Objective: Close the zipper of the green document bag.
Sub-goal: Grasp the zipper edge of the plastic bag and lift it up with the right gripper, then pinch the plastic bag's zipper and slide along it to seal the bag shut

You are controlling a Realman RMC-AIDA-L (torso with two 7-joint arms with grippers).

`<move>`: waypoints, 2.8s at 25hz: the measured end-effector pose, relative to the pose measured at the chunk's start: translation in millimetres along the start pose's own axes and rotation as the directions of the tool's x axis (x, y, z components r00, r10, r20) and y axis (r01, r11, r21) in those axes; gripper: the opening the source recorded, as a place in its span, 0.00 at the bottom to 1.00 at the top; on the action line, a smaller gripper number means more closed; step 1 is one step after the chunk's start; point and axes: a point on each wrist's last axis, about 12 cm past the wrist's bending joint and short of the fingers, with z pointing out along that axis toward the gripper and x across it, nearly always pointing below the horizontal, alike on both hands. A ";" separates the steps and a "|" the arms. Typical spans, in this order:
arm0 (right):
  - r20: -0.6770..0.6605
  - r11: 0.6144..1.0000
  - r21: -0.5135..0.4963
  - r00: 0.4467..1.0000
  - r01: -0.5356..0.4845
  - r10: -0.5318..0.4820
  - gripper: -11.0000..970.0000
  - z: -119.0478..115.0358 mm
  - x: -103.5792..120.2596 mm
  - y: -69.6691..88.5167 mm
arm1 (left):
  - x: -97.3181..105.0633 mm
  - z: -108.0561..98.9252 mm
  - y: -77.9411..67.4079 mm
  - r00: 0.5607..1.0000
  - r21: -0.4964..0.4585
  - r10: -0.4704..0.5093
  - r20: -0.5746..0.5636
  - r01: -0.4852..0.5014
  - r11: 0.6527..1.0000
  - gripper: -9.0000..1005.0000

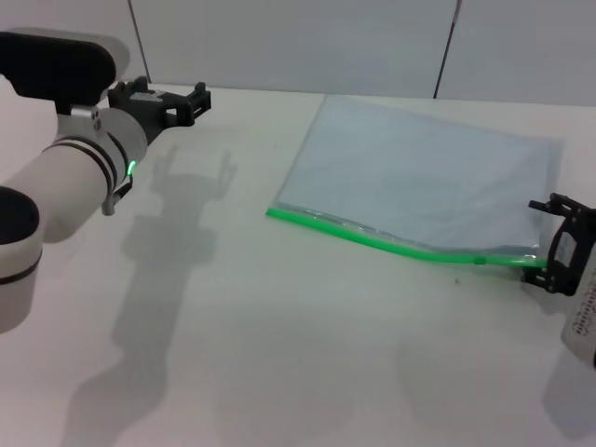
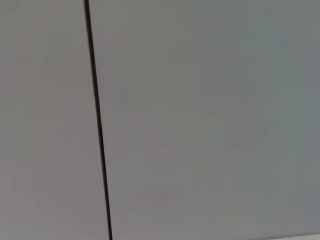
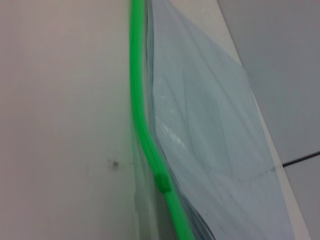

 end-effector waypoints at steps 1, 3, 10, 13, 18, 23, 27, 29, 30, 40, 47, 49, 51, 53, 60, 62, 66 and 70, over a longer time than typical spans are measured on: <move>0.001 1.000 0.000 1.000 0.008 -0.008 0.81 0.5 -0.9 0.2 | -0.3 0.1 -0.2 1.000 0.001 0.000 0.001 0.000 1.000 0.86; -0.001 1.000 0.008 1.000 0.021 -0.021 0.81 1.4 -2.0 -0.7 | -0.9 0.4 -0.6 1.000 0.002 0.001 0.002 -0.001 1.000 0.86; -0.017 0.998 0.034 0.999 0.051 -0.050 0.77 7.8 -5.7 -3.9 | -0.2 0.2 -0.3 1.000 0.002 0.001 0.000 -0.001 1.000 0.86; -0.012 0.998 0.035 0.999 0.049 -0.048 0.75 8.7 -7.4 -4.4 | -0.2 0.3 -0.4 1.000 0.002 0.001 0.000 -0.001 1.000 0.86; 0.004 0.999 0.038 0.999 0.035 -0.036 0.60 11.0 -12.1 -7.0 | -0.2 0.4 -0.4 1.000 0.002 0.000 0.000 0.000 1.000 0.85; 0.036 0.999 0.043 0.999 -0.024 0.022 0.44 10.5 -16.0 -9.8 | 0.0 -0.3 -1.8 1.000 0.011 -0.001 -0.001 0.001 1.000 0.85; 0.099 0.996 0.021 0.991 -0.088 0.085 0.33 5.7 -19.3 -16.3 | -1.4 -1.5 -10.5 1.000 0.078 -0.004 -0.009 0.004 0.997 0.85; 0.137 0.992 0.011 0.983 -0.127 0.124 0.28 1.3 -20.3 -21.1 | -6.5 -4.4 -19.2 1.000 0.139 0.005 0.001 -0.005 0.990 0.85; 0.158 0.989 0.004 0.977 -0.148 0.145 0.26 -1.1 -20.7 -23.5 | -9.5 -6.4 -23.0 1.000 0.166 0.017 0.010 -0.018 0.986 0.85; 0.228 0.959 -0.047 0.931 -0.281 0.284 0.16 -12.4 -15.3 -41.0 | -20.3 -27.1 -68.1 0.941 0.520 0.308 0.143 -0.336 0.786 0.85; 0.249 0.936 -0.081 0.903 -0.341 0.351 0.08 -10.6 -21.8 -47.2 | -22.5 -32.5 -84.7 0.844 0.588 0.469 0.259 -0.523 0.616 0.85; 0.252 0.932 -0.089 0.897 -0.352 0.363 0.07 -10.1 -23.2 -47.9 | -25.2 -32.8 -89.6 0.815 0.583 0.499 0.293 -0.566 0.582 0.85; 0.254 0.931 -0.093 0.896 -0.353 0.365 0.07 -10.1 -23.6 -47.7 | -27.5 -33.8 -93.1 0.786 0.577 0.525 0.326 -0.605 0.549 0.85; 0.255 0.931 -0.094 0.896 -0.352 0.365 0.07 -10.0 -23.9 -47.8 | -29.7 -34.3 -95.7 0.756 0.564 0.548 0.358 -0.643 0.518 0.85; 0.265 0.929 -0.095 0.890 -0.358 0.370 0.07 -9.0 -27.1 -50.4 | -33.4 -32.3 -114.1 0.677 0.541 0.597 0.431 -0.723 0.429 0.85; 0.269 0.926 -0.099 0.886 -0.364 0.377 0.07 -8.8 -28.9 -51.1 | -33.3 -31.7 -118.3 0.663 0.539 0.604 0.444 -0.735 0.411 0.85; 0.273 0.923 -0.108 0.882 -0.369 0.385 0.06 -7.9 -31.8 -53.0 | -33.2 -31.5 -126.9 0.645 0.546 0.609 0.461 -0.747 0.378 0.83; 0.289 0.921 -0.127 0.874 -0.369 0.390 0.06 -9.0 -34.3 -54.2 | -33.2 -30.9 -128.2 0.642 0.540 0.612 0.461 -0.751 0.381 0.74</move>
